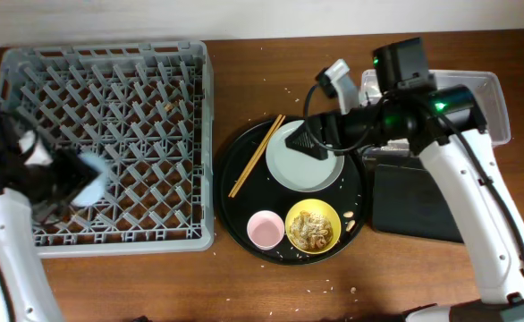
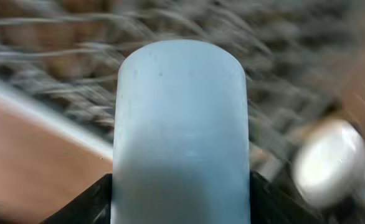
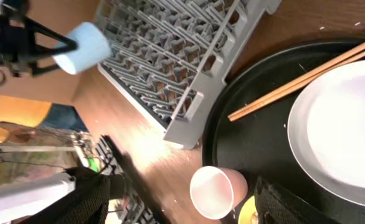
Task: Sort waste into correct bins and load items into the dishwasher rack
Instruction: 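Place the blue cup upside down in the dish rack with the left gripper, then grasp the pink cup with the right gripper and hand it to the left gripper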
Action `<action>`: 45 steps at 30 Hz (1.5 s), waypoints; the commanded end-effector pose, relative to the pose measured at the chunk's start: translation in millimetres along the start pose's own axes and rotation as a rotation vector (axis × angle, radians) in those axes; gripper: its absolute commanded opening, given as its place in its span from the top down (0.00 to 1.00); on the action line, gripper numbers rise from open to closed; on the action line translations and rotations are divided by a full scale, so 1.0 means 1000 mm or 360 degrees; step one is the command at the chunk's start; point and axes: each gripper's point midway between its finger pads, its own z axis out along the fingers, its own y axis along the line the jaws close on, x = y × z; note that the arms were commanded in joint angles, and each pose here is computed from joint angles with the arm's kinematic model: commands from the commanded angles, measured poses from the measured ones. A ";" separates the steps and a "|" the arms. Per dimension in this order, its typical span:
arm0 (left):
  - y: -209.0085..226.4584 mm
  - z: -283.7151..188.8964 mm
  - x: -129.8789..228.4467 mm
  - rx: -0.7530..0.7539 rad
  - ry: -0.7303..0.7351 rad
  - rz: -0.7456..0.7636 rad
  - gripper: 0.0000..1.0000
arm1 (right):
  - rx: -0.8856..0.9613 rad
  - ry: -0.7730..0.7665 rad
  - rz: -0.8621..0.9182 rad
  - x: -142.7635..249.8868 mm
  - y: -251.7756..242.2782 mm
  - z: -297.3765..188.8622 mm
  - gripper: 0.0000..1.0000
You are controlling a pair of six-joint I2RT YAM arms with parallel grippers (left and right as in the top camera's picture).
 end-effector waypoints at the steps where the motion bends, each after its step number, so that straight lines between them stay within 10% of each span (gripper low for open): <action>1: 0.061 -0.012 -0.021 -0.0439 -0.0182 -0.0285 0.50 | 0.0099 0.0027 -0.0048 0.003 -0.001 0.005 0.24; 10: 0.072 0.070 -0.005 -0.0415 0.0339 -0.0448 0.49 | 0.0131 0.0056 -0.0022 0.008 -0.004 0.005 0.24; 16: 0.092 0.101 -0.004 -0.0466 0.0382 -0.0494 0.18 | 0.0179 0.0072 -0.0009 0.011 -0.010 0.004 0.23; 18: 0.096 0.102 -0.009 -0.0455 0.0356 -0.0520 0.01 | 0.0186 0.0080 -0.0003 0.012 -0.010 0.004 0.23; 25: 0.067 0.062 -0.027 -0.0273 0.0198 -0.0373 0.10 | 0.0215 0.0079 -0.0003 0.012 -0.014 0.004 0.23; 28: -0.014 -0.011 -0.023 -0.0023 -0.0173 0.0095 0.09 | 0.0278 0.0067 0.0118 0.010 -0.022 0.005 0.23; 32: -0.117 -0.023 0.033 0.0232 -0.0229 0.0781 0.09 | 0.0604 0.0510 0.0449 0.082 -0.061 0.098 0.38; 41: -0.119 -0.023 0.034 0.0238 -0.0231 0.0798 0.05 | 0.0730 0.0990 0.0189 0.152 -0.076 0.158 0.60; 45: -0.118 -0.023 0.035 0.0232 -0.0220 0.0797 0.05 | 0.0916 0.0987 0.0133 0.154 -0.098 0.150 0.96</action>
